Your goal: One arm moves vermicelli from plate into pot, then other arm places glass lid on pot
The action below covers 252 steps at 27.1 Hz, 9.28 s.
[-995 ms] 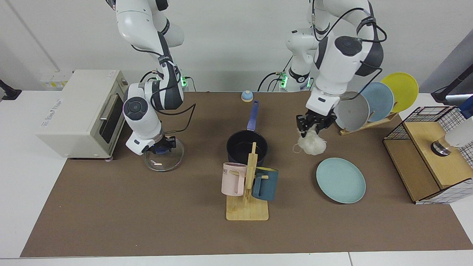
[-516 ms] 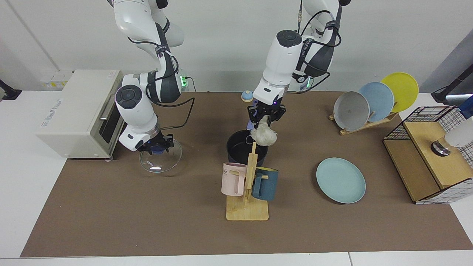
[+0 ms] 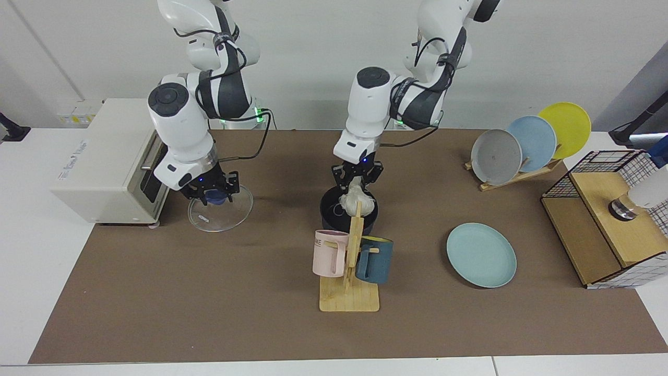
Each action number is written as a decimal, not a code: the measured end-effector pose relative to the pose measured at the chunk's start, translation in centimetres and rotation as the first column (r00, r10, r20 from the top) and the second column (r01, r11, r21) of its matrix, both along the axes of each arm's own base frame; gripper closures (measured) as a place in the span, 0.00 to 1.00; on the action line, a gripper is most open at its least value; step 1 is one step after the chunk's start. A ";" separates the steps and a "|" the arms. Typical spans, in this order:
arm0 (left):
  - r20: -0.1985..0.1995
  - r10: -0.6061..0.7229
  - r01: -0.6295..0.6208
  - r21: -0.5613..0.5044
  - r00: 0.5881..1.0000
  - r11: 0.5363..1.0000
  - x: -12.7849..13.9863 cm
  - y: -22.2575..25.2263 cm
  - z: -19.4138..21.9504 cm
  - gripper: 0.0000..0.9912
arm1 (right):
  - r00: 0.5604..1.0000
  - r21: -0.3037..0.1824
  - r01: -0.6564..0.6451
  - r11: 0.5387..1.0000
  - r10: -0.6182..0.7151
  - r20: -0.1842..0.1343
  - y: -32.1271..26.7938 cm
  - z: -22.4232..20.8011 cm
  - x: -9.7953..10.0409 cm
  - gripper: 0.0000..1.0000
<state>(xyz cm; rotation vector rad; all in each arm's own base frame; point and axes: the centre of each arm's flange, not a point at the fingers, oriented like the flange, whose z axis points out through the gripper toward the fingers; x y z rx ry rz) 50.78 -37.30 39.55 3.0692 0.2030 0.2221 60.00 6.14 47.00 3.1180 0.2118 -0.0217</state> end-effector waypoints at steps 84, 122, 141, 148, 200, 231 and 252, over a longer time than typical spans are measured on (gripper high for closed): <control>-0.176 -0.230 0.239 0.035 0.957 0.970 4.1 40.6 17.8 0.00 | 0.965 -0.024 0.233 0.972 -0.234 -0.117 34.7 -7.1 -0.6 0.35; -0.155 -0.221 0.230 0.041 0.963 0.972 4.4 40.5 18.0 0.00 | 0.966 -0.004 0.240 0.971 -0.239 -0.101 34.7 -7.0 0.1 0.35; -0.155 -0.227 0.236 0.041 0.962 0.971 4.4 40.2 18.0 0.00 | 0.966 0.004 0.240 0.971 -0.239 -0.096 34.8 -7.1 0.2 0.35; -0.155 -0.227 0.236 0.041 0.962 0.971 4.4 40.1 18.0 0.00 | 0.966 0.009 0.242 0.970 -0.240 -0.093 34.8 -7.4 0.4 0.35; -0.155 -0.227 0.236 0.041 0.961 0.971 4.4 40.1 18.0 0.00 | 0.981 0.068 0.195 0.979 -0.192 -0.038 26.4 3.3 1.9 0.00; -0.155 -0.228 0.236 0.041 0.961 0.971 4.4 40.1 18.0 0.00 | 0.988 -0.012 0.156 0.988 -0.156 0.013 -3.8 14.1 3.4 0.00; -0.155 -0.228 0.236 0.041 0.961 0.971 4.4 40.1 18.0 0.00 | 0.979 0.024 0.198 0.980 -0.199 0.044 -6.4 16.6 -6.2 0.00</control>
